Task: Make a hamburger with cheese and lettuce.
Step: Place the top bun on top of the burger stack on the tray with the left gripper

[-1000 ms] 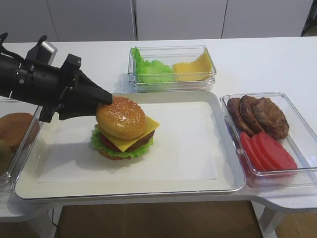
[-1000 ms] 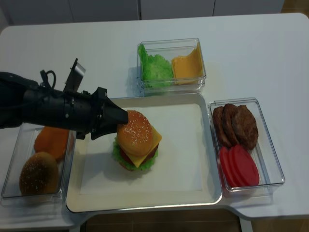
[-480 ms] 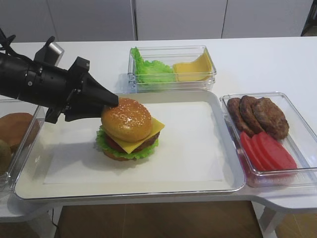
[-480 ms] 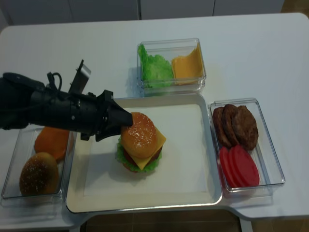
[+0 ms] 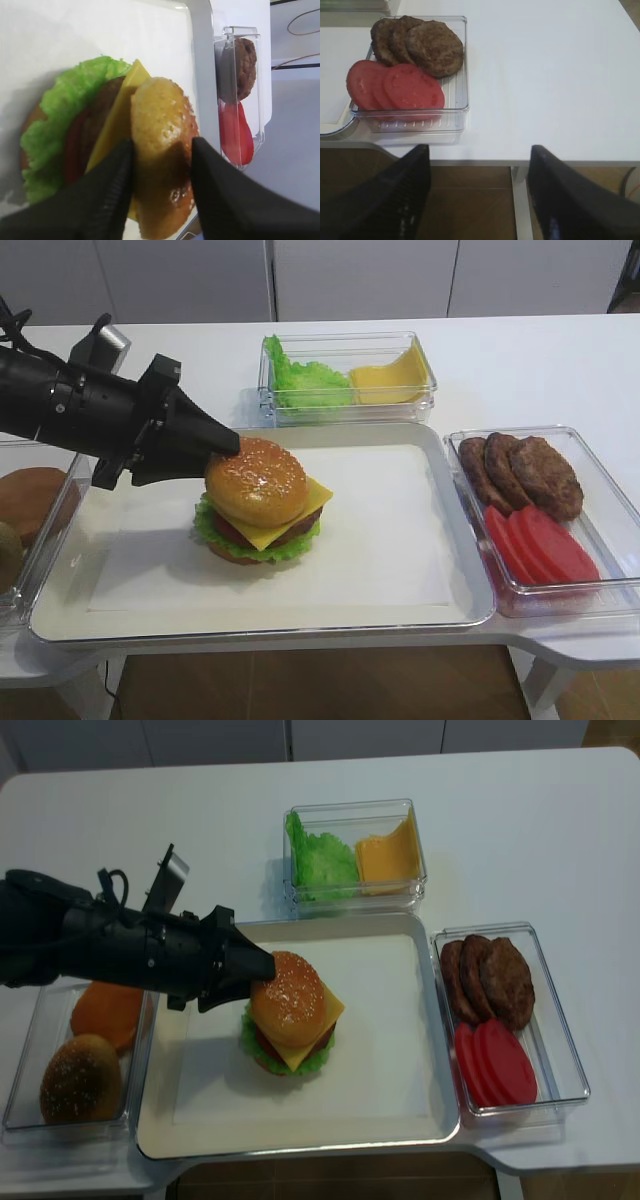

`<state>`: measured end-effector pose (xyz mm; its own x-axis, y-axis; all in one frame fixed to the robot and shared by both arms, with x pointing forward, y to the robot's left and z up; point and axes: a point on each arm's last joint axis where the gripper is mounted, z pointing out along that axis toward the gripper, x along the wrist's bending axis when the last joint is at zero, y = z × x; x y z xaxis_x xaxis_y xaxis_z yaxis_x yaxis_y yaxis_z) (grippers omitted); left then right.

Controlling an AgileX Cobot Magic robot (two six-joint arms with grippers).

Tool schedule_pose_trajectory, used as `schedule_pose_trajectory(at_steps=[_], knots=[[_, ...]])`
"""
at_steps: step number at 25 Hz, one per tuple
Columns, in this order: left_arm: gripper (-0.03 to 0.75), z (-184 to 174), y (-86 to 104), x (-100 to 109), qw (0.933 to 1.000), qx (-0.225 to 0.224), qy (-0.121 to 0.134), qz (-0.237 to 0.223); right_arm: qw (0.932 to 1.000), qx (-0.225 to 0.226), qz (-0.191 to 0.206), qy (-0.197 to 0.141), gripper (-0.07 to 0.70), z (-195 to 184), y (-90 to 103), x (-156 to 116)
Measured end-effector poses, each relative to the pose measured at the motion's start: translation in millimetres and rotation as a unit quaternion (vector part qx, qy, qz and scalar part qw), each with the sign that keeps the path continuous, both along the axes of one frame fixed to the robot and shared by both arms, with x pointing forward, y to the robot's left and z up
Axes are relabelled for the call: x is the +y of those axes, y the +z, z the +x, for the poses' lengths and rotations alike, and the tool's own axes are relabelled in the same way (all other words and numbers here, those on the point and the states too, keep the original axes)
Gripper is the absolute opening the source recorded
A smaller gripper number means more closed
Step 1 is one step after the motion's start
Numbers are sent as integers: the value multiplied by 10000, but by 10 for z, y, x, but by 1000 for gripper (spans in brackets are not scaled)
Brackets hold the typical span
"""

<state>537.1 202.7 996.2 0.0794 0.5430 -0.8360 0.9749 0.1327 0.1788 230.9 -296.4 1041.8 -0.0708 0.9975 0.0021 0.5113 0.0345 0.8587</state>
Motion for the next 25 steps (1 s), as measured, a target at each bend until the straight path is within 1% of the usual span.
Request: schedule_pose_trajectory(at_steps=[6,17,22,25], knots=[[305,-2,-1,0,10000,2,-12,3,10000,0,0,0,465,0,0,0],[322,-7,-8,4,10000,-2,-50,55,10000,0,0,0,465,0,0,0],[325,2,-12,9,10000,-25,0,90,10000,0,0,0,465,0,0,0],[340,5,-14,10,9999,-40,9,103,10000,0,0,0,465,0,0,0]])
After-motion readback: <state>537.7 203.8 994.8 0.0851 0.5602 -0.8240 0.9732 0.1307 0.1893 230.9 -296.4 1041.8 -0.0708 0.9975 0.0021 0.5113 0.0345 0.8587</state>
